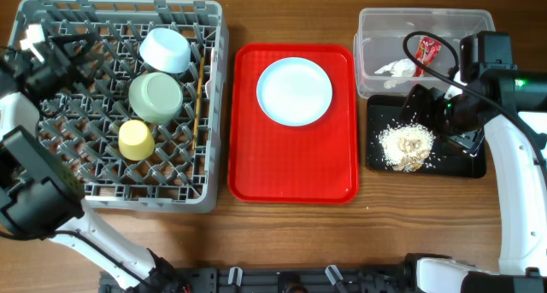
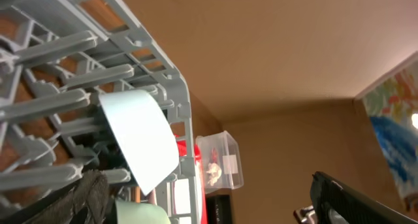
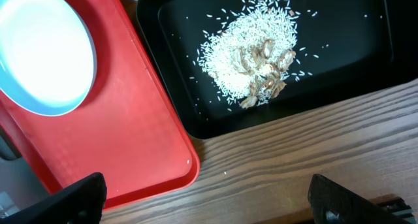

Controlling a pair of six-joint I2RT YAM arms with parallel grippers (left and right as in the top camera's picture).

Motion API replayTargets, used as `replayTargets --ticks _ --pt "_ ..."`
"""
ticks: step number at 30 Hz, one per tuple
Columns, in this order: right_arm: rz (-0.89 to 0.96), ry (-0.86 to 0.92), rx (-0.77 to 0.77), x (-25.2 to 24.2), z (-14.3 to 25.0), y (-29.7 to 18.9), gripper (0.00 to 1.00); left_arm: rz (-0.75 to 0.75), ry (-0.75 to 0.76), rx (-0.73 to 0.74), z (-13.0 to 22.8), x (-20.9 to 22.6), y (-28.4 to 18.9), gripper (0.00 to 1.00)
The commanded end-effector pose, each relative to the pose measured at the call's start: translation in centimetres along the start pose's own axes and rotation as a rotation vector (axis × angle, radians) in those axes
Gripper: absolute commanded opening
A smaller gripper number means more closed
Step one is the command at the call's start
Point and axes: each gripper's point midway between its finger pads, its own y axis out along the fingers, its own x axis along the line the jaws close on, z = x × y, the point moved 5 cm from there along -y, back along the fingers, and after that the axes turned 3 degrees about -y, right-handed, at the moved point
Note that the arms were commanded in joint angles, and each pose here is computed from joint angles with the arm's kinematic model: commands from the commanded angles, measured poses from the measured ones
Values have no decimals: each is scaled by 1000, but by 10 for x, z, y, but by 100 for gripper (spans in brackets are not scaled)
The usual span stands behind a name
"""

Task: Sort waste into correct bins and load items into the dishwasher rack
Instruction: 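Grasp the light-blue plate edge with the left gripper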

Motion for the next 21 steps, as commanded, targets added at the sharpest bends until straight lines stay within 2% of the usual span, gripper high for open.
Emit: replayTargets --ticks 1,3,5,7,8,10,12,15,16,18,21 --pt "-6 0 -36 0 -3 -10 100 -83 74 -34 5 -58 10 100" --pt "-6 -1 -35 0 -2 -10 100 -229 114 -49 21 -75 27 100" --pt "-5 0 -33 0 -2 -10 100 -473 172 -40 54 -91 56 100" --pt "-5 0 -34 0 -2 -10 100 -612 245 3 91 -109 90 100" --pt "-2 6 -34 0 -2 -10 100 -638 308 75 124 -121 121 100" --pt "2 35 -34 -1 -2 -10 100 -613 368 182 164 -130 157 100" --pt "6 83 -33 -2 -2 -10 100 -618 465 296 218 -135 199 100" --pt "5 108 -33 -1 -2 -10 100 -883 672 272 264 -104 236 100" --pt "6 106 -33 -2 -2 -10 100 -924 715 288 279 -94 246 100" --pt "5 105 -32 -2 -1 -10 100 -932 764 373 318 -69 271 100" --pt "6 105 -30 -2 -1 -10 100 -926 813 449 348 -41 293 100"
